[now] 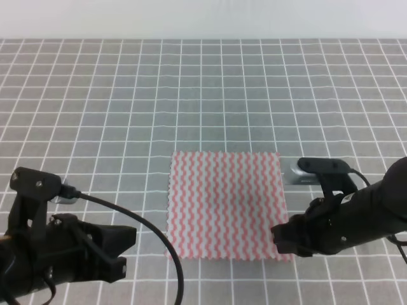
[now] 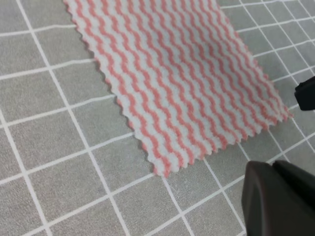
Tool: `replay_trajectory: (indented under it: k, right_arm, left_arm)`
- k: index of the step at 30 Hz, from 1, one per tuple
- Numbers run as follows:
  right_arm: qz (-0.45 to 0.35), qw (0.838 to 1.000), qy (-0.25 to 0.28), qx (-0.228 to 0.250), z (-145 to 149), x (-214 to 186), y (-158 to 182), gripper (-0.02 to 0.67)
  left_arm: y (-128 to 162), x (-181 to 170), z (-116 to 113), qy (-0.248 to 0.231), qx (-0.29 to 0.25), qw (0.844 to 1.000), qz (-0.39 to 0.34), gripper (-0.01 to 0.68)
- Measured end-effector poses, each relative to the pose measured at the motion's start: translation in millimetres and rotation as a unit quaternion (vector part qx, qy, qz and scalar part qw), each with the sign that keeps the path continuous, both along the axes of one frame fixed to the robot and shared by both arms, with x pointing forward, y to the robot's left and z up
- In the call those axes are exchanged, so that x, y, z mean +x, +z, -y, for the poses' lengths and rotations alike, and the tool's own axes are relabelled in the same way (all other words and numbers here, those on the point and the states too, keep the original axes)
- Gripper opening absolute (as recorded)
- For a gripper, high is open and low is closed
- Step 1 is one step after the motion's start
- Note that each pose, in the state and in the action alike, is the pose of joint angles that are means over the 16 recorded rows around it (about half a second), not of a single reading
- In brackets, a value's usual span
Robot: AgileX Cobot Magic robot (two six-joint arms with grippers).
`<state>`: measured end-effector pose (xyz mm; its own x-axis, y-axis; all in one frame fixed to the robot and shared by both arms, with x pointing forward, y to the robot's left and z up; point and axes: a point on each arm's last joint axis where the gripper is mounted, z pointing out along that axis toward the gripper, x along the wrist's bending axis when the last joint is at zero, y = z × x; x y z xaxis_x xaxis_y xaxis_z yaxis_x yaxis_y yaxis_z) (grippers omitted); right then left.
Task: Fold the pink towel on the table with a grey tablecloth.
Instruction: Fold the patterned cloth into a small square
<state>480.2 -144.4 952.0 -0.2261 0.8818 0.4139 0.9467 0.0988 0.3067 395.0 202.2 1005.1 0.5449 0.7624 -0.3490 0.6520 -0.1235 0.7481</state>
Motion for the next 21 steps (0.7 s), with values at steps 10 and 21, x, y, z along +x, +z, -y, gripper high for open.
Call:
replay_trajectory:
  k: [10, 21]
  right_arm:
    - [-0.036, 0.998, -0.046, 0.004, -1, 1, -8, 0.267]
    - [-0.052, 0.997, -0.062, 0.005, -1, 2, -13, 0.281]
  left_arm:
    - [0, 0, 0, -0.001, 0.000, 1.000, -0.001, -0.001]
    - [0, 0, 0, -0.002, 0.000, 1.000, -0.001, -0.001]
